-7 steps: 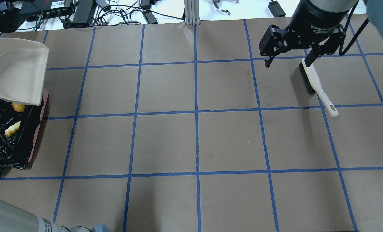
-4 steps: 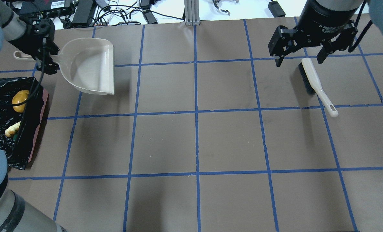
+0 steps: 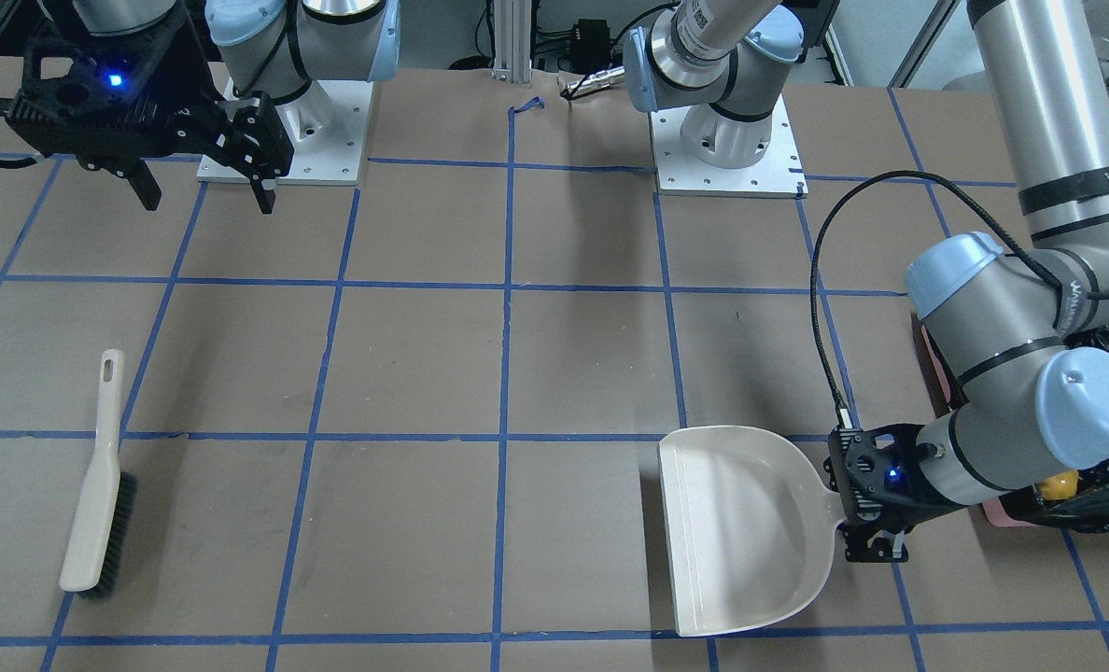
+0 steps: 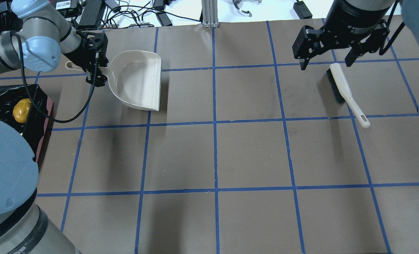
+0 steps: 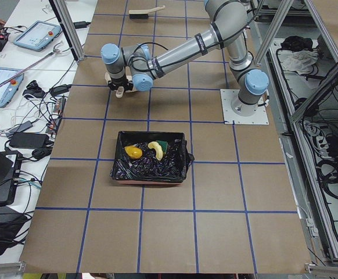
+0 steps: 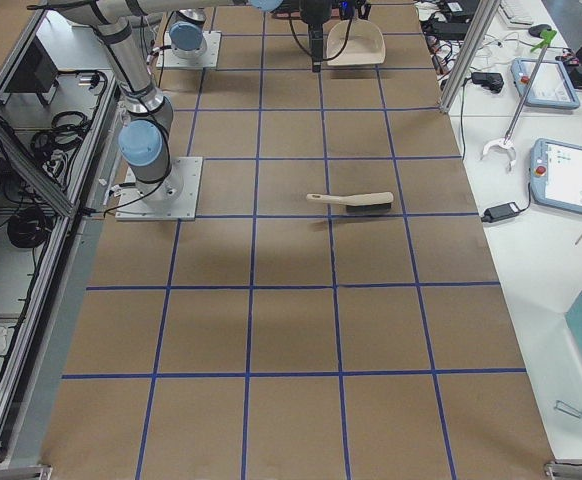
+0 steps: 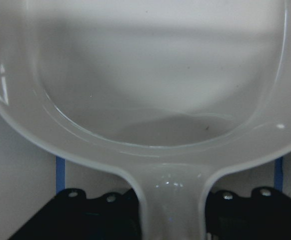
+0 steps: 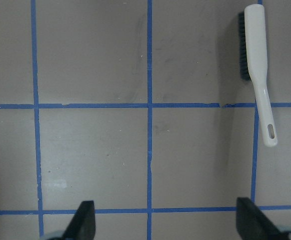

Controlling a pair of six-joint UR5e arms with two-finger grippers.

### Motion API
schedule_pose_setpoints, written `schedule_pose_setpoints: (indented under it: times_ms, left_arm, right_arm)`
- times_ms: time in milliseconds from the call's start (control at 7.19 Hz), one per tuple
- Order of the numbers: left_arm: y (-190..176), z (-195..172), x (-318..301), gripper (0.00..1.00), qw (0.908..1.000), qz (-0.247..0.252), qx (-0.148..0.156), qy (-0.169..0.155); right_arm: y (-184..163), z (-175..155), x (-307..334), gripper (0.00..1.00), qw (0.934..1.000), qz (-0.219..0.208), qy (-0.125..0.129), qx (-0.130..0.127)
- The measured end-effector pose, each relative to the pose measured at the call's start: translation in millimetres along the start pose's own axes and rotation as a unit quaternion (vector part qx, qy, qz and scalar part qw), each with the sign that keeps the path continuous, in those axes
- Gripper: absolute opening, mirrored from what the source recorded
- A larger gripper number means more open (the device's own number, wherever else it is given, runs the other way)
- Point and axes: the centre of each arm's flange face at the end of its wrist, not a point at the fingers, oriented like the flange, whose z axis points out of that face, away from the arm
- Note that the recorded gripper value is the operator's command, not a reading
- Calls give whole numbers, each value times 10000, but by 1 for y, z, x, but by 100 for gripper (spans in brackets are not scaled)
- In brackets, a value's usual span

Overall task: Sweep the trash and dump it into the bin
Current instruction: 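Bring the dustpan back and set it on the table with the left gripper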

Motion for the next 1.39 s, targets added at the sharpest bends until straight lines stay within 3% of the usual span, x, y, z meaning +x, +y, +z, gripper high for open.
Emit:
schedule_pose_setpoints:
  times_ms: [556, 1391]
  left_arm:
    - [-1, 34, -6, 0, 9997, 72, 92, 198]
    - [-3, 50, -9, 0, 9991, 75, 350, 248]
  right_arm:
    - [0, 0, 0, 100, 10000, 6, -1, 8]
    - [0, 0, 0, 100, 10000, 6, -9, -3]
